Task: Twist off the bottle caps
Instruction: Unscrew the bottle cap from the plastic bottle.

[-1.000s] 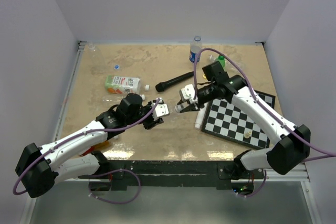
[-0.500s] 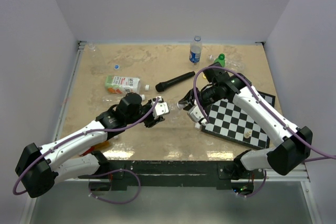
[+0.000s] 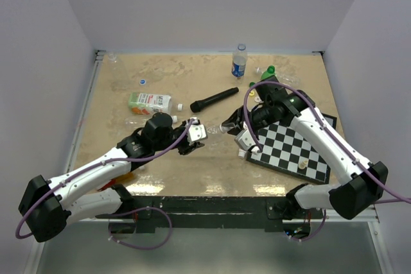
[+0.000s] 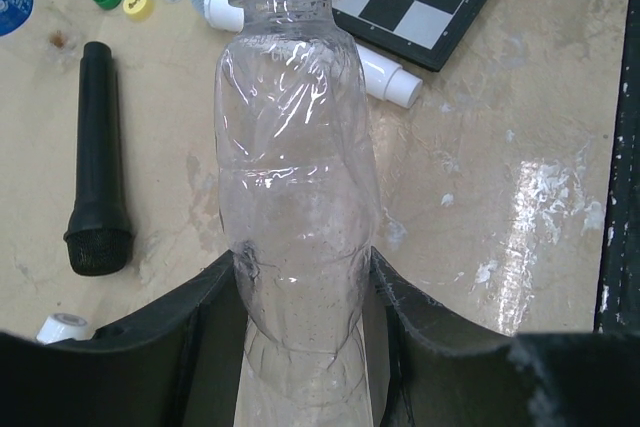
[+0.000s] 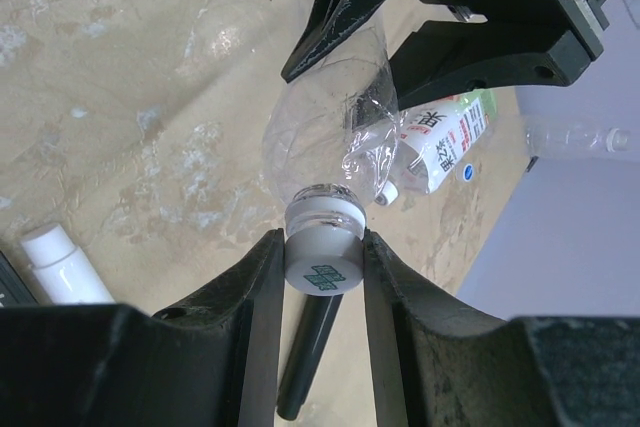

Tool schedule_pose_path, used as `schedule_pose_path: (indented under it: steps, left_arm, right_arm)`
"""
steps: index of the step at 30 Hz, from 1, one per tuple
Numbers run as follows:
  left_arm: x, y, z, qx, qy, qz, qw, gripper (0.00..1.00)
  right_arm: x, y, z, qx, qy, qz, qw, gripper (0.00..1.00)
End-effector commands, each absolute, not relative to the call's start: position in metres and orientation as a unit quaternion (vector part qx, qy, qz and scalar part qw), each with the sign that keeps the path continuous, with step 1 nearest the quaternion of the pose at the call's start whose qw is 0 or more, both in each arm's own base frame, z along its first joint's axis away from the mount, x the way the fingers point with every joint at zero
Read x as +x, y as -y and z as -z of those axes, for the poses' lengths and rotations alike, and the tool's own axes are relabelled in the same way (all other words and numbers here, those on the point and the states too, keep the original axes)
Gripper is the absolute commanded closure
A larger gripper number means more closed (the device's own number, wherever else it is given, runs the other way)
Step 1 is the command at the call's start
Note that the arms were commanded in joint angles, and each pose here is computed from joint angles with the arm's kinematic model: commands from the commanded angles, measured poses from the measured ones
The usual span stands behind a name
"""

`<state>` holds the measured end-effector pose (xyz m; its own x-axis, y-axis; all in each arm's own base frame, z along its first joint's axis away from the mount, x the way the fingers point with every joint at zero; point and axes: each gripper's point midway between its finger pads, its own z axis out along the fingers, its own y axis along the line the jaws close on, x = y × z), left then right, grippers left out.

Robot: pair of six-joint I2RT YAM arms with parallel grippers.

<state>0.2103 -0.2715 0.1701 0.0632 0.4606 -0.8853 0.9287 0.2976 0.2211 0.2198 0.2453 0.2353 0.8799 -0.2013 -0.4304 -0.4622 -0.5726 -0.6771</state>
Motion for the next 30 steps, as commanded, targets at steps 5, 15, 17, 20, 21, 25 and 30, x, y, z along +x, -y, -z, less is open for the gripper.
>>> schedule_pose_path:
  steps: [5,15,17,20,21,25,30]
  left_arm:
    - [0.2,0.266,-0.165,0.544,-0.653,0.252,0.463,1.0]
    - [0.197,0.267,-0.166,0.547,-0.649,0.258,0.462,1.0]
    - [0.195,0.268,-0.165,0.55,-0.646,0.265,0.459,1.0]
    - [0.189,0.271,-0.166,0.554,-0.64,0.28,0.453,1.0]
    - [0.187,0.272,-0.167,0.557,-0.636,0.285,0.451,1.0]
    - [0.181,0.275,-0.164,0.563,-0.631,0.303,0.44,1.0]
    - [0.182,0.275,-0.163,0.561,-0.635,0.3,0.438,1.0]
  right_arm:
    - [0.223,-0.223,-0.256,-0.884,-0.117,-0.083,0.445,1.0]
    - [0.214,-0.219,-0.252,-0.875,-0.122,-0.099,0.458,1.0]
    - [0.212,-0.22,-0.253,-0.871,-0.122,-0.107,0.463,1.0]
    - [0.209,-0.221,-0.25,-0.87,-0.116,-0.116,0.466,1.0]
    - [0.208,-0.221,-0.249,-0.87,-0.115,-0.116,0.465,1.0]
    - [0.204,-0.223,-0.248,-0.865,-0.114,-0.129,0.472,1.0]
    - [0.195,-0.227,-0.233,-0.856,-0.123,-0.168,0.474,0.97]
